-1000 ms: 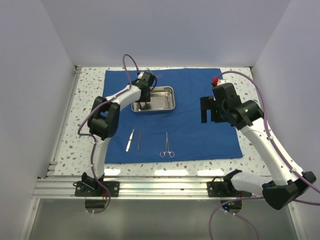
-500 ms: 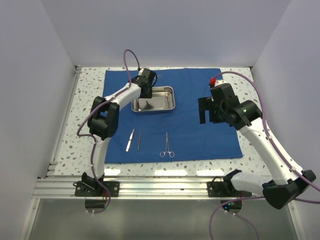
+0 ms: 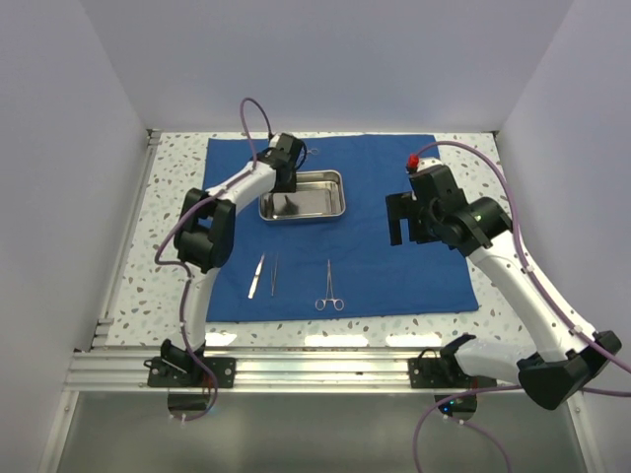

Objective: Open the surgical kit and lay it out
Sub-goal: Pick up the medical item from the container.

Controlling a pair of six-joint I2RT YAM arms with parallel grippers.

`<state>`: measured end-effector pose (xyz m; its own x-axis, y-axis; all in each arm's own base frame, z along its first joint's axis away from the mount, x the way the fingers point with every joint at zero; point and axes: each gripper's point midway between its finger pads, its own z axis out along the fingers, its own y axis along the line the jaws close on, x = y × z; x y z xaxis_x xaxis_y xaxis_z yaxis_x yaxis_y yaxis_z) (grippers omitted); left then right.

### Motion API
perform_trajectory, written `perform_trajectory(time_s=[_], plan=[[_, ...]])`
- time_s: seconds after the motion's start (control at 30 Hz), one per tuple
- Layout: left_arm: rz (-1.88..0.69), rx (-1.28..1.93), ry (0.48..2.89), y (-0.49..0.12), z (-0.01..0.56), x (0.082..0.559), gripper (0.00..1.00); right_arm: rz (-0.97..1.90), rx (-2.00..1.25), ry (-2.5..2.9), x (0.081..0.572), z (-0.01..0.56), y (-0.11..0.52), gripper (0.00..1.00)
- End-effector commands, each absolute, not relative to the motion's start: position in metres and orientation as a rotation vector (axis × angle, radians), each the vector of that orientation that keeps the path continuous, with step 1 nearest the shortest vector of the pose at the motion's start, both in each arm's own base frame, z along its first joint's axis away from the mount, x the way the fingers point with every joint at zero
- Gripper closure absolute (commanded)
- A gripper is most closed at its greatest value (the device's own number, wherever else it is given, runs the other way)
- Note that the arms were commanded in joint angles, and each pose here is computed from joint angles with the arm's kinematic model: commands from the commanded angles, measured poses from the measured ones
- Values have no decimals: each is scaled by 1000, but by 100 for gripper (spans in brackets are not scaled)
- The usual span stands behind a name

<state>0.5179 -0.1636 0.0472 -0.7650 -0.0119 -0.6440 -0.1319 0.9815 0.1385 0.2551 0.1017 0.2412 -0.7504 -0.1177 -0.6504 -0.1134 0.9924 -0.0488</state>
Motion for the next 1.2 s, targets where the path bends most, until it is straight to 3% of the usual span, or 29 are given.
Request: perform_trajectory(time_s=[0.0, 0.33, 0.63, 0.83, 1.07, 1.17], plan=[[184, -139, 2456, -166, 34, 516, 36, -25, -186, 2377, 263, 252, 103, 1], [108, -188, 2500, -168, 5, 515, 39, -35, -227, 2370, 260, 252, 108, 1], [66, -278, 2520, -148, -15, 515, 48, -48, -248, 2374, 258, 249, 109, 1], [75, -289, 2535, -142, -25, 510, 68, -51, -257, 2377, 260, 249, 112, 1], [100, -289, 2541, -136, -29, 508, 100, -66, -257, 2375, 262, 251, 111, 1], [110, -280, 2517, -134, -21, 515, 100, -71, -258, 2373, 263, 251, 111, 1]])
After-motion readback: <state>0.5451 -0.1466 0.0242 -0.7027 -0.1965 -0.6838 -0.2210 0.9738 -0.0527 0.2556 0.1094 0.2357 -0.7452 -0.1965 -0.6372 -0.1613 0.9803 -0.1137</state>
